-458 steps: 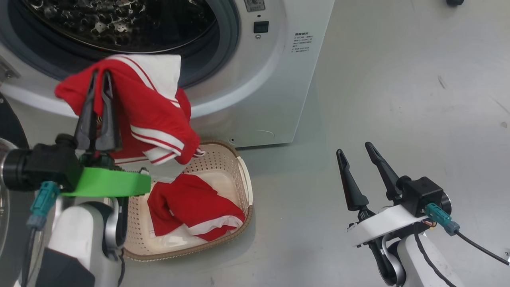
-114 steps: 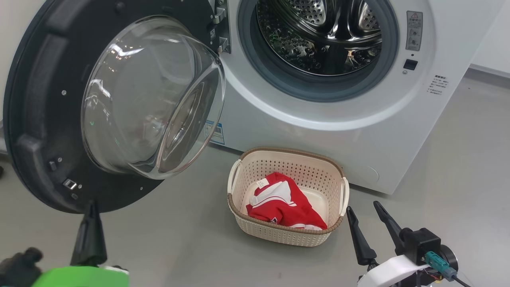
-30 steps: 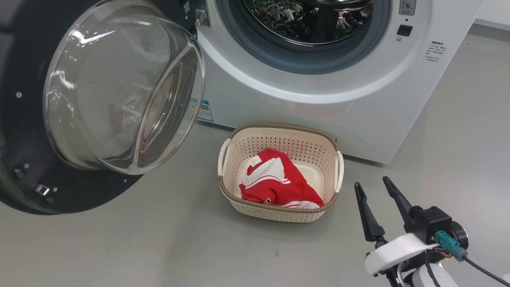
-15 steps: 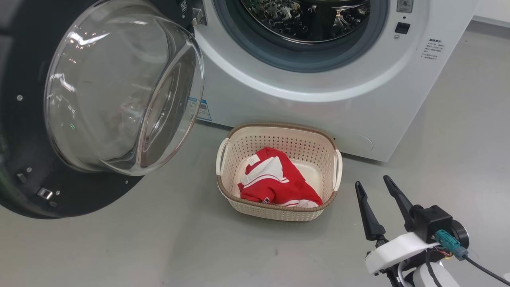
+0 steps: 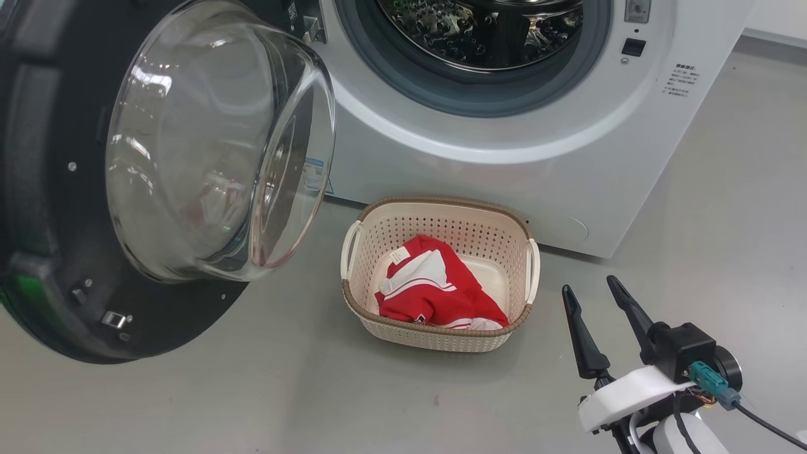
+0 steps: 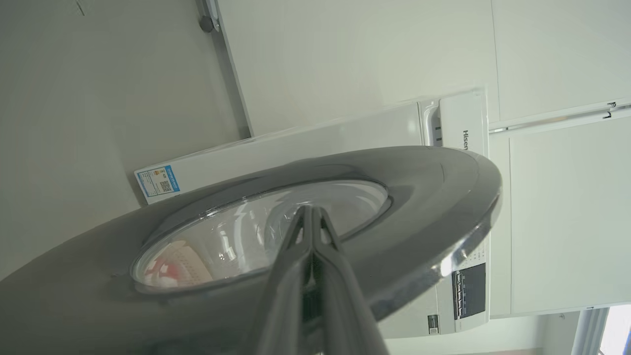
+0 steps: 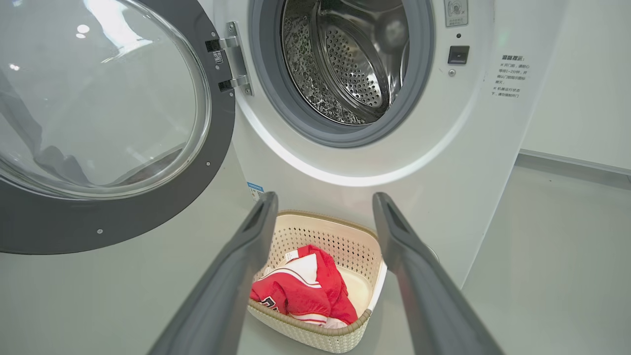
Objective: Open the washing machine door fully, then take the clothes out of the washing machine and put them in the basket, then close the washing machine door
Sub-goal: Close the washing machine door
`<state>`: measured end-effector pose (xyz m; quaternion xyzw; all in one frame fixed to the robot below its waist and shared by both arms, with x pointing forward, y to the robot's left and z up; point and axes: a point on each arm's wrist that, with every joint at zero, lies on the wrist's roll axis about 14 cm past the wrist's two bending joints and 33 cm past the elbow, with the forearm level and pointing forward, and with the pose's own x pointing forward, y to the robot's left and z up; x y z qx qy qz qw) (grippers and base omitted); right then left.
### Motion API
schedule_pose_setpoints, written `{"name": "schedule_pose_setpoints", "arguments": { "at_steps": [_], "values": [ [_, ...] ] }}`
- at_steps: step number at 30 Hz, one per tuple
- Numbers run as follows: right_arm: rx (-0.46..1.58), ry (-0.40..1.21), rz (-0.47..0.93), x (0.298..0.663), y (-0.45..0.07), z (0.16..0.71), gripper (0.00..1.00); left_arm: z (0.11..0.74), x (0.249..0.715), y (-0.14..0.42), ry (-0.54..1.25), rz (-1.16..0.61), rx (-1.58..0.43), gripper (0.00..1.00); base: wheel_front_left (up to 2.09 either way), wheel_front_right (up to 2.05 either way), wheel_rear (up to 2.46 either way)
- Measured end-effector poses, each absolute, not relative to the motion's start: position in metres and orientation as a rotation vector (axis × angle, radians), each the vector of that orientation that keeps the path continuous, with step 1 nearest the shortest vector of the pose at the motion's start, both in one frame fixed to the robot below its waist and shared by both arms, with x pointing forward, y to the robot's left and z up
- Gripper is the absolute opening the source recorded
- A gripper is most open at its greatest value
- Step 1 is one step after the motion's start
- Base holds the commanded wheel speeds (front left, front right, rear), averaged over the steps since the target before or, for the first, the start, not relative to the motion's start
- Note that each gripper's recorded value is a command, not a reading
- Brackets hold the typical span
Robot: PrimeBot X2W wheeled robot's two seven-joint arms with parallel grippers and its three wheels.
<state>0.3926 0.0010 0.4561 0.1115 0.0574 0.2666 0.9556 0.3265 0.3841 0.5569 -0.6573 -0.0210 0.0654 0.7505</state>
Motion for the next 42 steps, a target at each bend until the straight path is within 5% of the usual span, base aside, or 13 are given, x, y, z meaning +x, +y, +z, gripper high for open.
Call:
{"name": "schedule_pose_setpoints", "arguments": {
  "at_steps": [42],
  "values": [
    [0.230, 0.105, 0.469, 0.393, -0.022, 0.458, 1.00, 0.612, 0.361, 0.206, 0.307, -0.652, -1.347, 0.00, 0.00, 0.00, 0.00]
  ]
}}
